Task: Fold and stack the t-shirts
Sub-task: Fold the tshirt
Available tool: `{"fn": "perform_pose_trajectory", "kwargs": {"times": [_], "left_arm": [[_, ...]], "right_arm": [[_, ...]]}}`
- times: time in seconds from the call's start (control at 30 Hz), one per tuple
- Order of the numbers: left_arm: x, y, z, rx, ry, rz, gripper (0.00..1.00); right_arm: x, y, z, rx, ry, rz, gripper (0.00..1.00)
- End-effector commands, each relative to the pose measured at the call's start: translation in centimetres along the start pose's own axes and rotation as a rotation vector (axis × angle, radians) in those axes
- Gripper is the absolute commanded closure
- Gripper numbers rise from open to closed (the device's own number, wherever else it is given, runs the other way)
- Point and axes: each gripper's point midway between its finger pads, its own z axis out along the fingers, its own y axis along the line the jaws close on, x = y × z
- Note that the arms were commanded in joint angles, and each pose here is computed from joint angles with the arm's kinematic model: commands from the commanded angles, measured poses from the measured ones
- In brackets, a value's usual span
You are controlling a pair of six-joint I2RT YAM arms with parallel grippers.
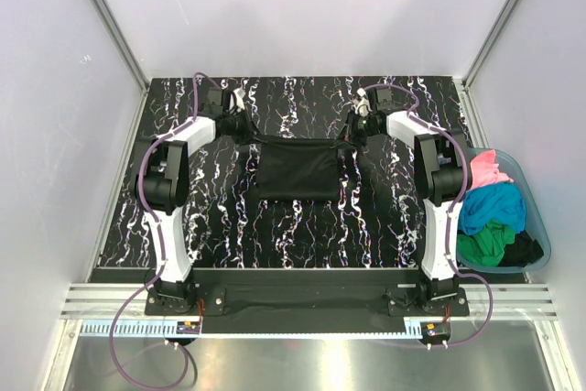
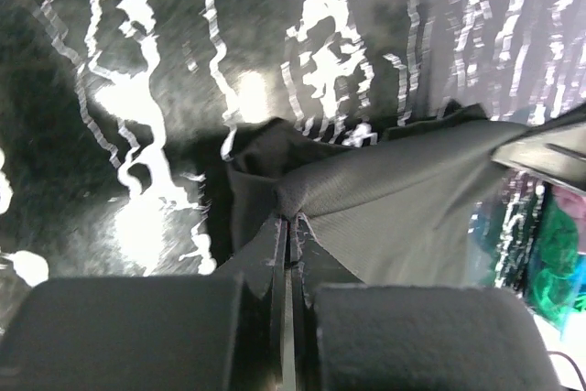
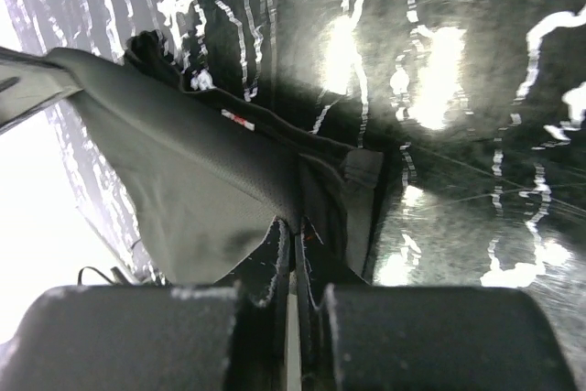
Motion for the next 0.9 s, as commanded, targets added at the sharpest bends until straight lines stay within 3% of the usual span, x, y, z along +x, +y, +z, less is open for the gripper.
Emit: {"fn": "perform_pose_trajectory", "kwargs": {"times": [0.0,0.1,0.13,0.17,0.2,0.27,0.43,0.6,0.77,0.87], "left_arm": [[-2.2,-2.0,-0.2,0.078,-0.049,0.036,1.0],[-2.9,-2.8,0.1,0.109,-0.048,0.037,1.0],[-3.2,-2.8,0.3,0.106,-0.048,0.033,0.99],[-2.7,-2.0,1.1,0.088,-0.02,0.012,0.79],[-3.4,-2.5,1.0,0.092,-0.027,0.015,0.69],[-3.5,-1.7,0.9,0.047,-0.011,0.001,0.58],[-7.0,-2.2,-3.5,-0.101,-0.113,0.091,0.51],[-5.4,-5.1,-8.1,-0.174,-0.138,0.192,0.48],[1.4,-7.6,-5.4,0.018,-0.022,0.155,0.47],[4.5,-7.2,-3.0,0.07,0.043,0.112,0.48]], "right_arm": [[-2.4,1.0,-1.6,0.009,-0.091,-0.043,0.97],[-2.6,0.5,-1.8,0.037,-0.115,-0.032,0.94],[-2.7,0.4,-1.9,0.048,-0.125,-0.017,0.8],[-3.0,0.3,-2.2,0.062,-0.143,-0.012,0.71],[-3.4,0.2,-2.5,0.065,-0.161,-0.009,0.61],[-4.1,0.6,-3.5,0.089,-0.198,0.003,0.56],[-2.8,2.5,-6.0,0.083,-0.181,0.052,0.57],[2.6,4.4,-7.4,-0.004,-0.025,0.063,0.59],[6.7,6.5,-6.4,-0.19,0.116,0.038,0.63],[8.5,5.8,-4.4,-0.198,0.169,0.06,0.63]]}}
